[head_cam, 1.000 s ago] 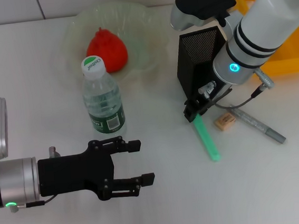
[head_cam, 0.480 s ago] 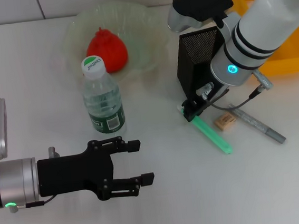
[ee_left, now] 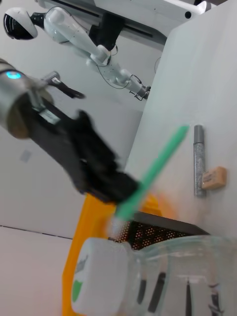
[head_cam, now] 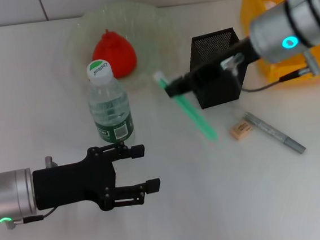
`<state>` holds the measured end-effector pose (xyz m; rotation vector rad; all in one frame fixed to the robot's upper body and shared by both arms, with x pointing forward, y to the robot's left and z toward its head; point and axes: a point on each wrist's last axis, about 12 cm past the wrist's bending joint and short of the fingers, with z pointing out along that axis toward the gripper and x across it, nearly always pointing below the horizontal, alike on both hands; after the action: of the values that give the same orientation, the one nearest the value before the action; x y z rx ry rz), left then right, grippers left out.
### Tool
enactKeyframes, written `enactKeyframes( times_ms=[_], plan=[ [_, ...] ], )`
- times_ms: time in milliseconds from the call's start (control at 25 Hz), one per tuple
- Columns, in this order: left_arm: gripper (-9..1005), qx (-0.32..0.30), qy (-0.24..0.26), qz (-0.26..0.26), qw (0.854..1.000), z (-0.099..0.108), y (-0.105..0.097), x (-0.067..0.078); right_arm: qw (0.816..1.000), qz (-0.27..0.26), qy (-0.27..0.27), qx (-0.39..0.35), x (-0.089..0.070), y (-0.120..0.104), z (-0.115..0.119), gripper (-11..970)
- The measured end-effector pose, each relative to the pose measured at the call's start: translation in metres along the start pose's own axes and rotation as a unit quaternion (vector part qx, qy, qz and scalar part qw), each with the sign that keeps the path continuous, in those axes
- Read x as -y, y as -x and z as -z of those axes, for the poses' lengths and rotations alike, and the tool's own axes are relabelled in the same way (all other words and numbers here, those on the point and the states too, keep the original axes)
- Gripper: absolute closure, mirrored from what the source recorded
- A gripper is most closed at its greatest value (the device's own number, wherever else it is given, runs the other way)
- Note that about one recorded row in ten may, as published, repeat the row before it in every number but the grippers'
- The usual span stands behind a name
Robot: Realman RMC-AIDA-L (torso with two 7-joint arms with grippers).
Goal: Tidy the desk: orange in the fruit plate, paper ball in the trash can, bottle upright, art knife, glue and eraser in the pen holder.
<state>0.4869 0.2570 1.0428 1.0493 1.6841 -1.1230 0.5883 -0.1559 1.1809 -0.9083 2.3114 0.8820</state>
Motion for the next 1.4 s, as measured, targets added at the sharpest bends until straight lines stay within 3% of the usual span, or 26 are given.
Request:
enactKeyframes(
  times_ms=[200,320,520,600,760,1080,1320,1400],
  plan=[
    [184,0.005,0.005,0.003,1.0,0.001,-0.001,0.001,0.984,0.037,0.045,0.17,0.019,-0.011,0.047,780],
    [184,0.016,0.011,0.012,1.0,0.003,0.0,0.001,0.968,0.072,0.03,0.239,0.035,-0.022,0.064,775],
    [184,0.031,0.021,0.019,0.999,0.005,0.0,0.0,0.932,0.118,-0.005,0.342,0.059,-0.042,0.065,768],
    [184,0.034,0.024,0.025,0.999,0.005,0.001,0.0,0.907,0.141,-0.025,0.396,0.068,-0.055,0.056,765],
    [184,0.037,0.029,0.033,0.998,0.006,0.0,-0.001,0.896,0.157,-0.05,0.413,0.073,-0.065,0.048,759],
    [184,0.039,0.035,0.036,0.998,0.008,-0.001,-0.001,0.9,0.132,-0.072,0.41,0.081,-0.079,0.039,748],
    [184,0.04,0.036,0.035,0.998,0.009,-0.001,-0.001,0.899,0.112,-0.065,0.418,0.08,-0.089,0.047,548],
    [184,0.04,0.036,0.035,0.998,0.009,-0.001,-0.001,0.899,0.11,-0.054,0.421,0.077,-0.088,0.054,523]
  ],
)
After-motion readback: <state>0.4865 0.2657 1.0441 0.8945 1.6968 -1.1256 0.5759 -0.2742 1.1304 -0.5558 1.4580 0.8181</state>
